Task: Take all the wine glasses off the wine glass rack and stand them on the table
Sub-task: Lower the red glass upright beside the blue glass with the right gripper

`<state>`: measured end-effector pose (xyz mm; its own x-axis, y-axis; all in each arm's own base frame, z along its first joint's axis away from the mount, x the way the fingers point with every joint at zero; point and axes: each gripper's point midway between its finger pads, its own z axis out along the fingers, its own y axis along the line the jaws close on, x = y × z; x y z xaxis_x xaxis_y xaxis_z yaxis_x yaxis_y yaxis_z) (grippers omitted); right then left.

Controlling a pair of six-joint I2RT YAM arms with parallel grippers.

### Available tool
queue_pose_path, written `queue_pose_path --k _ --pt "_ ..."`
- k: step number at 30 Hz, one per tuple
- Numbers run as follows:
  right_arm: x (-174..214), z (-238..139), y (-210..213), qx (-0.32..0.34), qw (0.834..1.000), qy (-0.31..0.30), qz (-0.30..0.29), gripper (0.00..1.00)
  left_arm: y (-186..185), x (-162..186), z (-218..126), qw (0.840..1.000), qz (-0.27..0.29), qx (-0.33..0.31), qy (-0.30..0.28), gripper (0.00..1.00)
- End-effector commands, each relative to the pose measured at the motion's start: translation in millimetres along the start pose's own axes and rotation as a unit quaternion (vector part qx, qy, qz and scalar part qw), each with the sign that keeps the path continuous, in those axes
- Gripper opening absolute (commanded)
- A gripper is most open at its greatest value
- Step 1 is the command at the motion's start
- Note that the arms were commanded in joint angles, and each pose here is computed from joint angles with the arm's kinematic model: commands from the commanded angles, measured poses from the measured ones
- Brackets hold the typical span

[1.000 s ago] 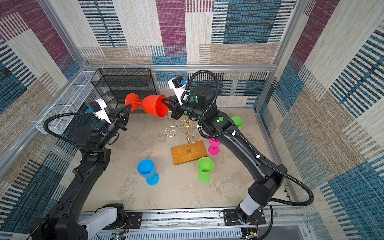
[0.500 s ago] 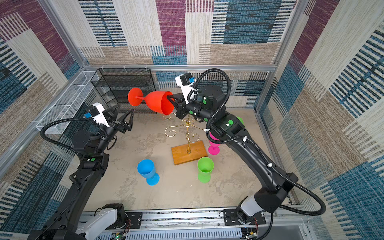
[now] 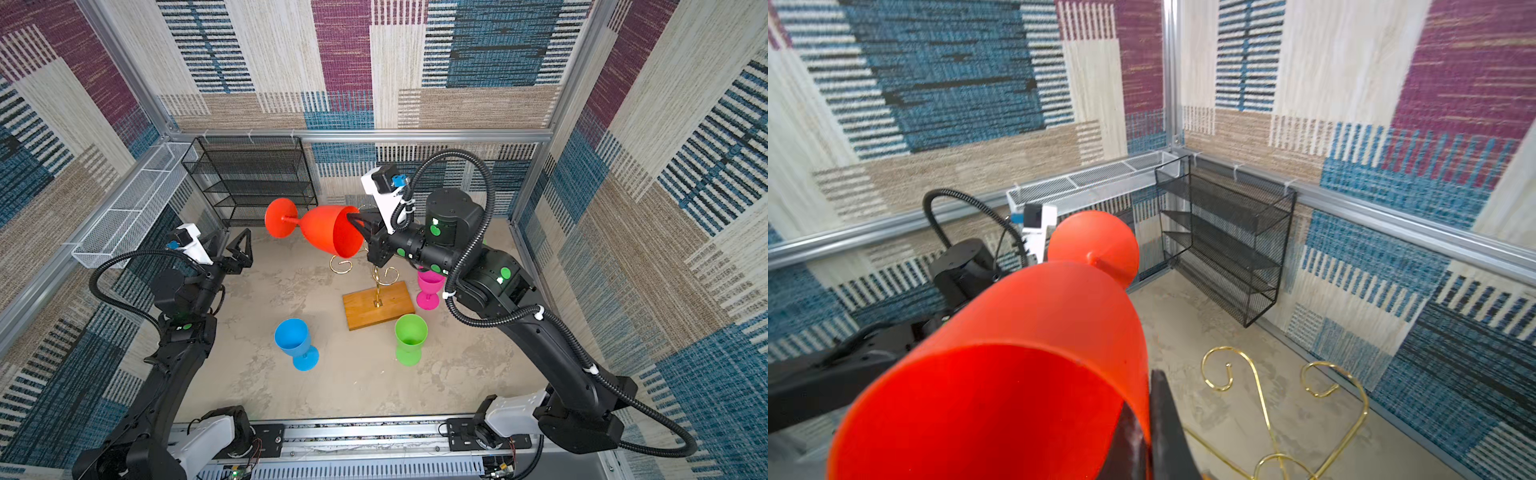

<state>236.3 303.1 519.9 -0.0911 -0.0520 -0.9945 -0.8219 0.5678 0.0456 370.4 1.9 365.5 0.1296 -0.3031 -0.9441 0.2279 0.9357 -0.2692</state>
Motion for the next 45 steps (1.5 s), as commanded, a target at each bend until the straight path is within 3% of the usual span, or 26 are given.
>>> queue_pose_path --k 1,11,19,25,36,45 --pt "27.9 0.5 0.5 0.035 0.998 0.058 -0.015 0.00 4.6 -13.6 -0.8 0.999 0.002 -0.003 -0.034 0.99" --pt "101.8 -12.5 37.6 0.031 0.979 0.199 0.002 0.00 32.8 -7.5 -1.9 0.999 -0.005 -0.036 -0.040 0.99" --pt "167.0 -29.1 32.1 0.065 0.950 0.303 0.030 0.00 38.6 -5.2 -3.2 0.998 -0.013 -0.038 -0.043 0.99" --pt "212.7 -32.0 34.4 0.078 0.919 0.384 0.042 0.00 41.6 -1.6 -5.5 0.998 -0.007 -0.044 -0.037 0.99" --pt "273.6 -21.3 33.2 0.091 0.884 0.457 0.035 0.00 44.8 -0.7 -7.8 0.998 -0.021 -0.045 -0.042 0.99" --pt "295.6 -7.8 35.7 0.089 0.872 0.481 0.026 0.00 48.0 -0.9 -9.9 0.997 -0.029 -0.046 -0.046 0.99"
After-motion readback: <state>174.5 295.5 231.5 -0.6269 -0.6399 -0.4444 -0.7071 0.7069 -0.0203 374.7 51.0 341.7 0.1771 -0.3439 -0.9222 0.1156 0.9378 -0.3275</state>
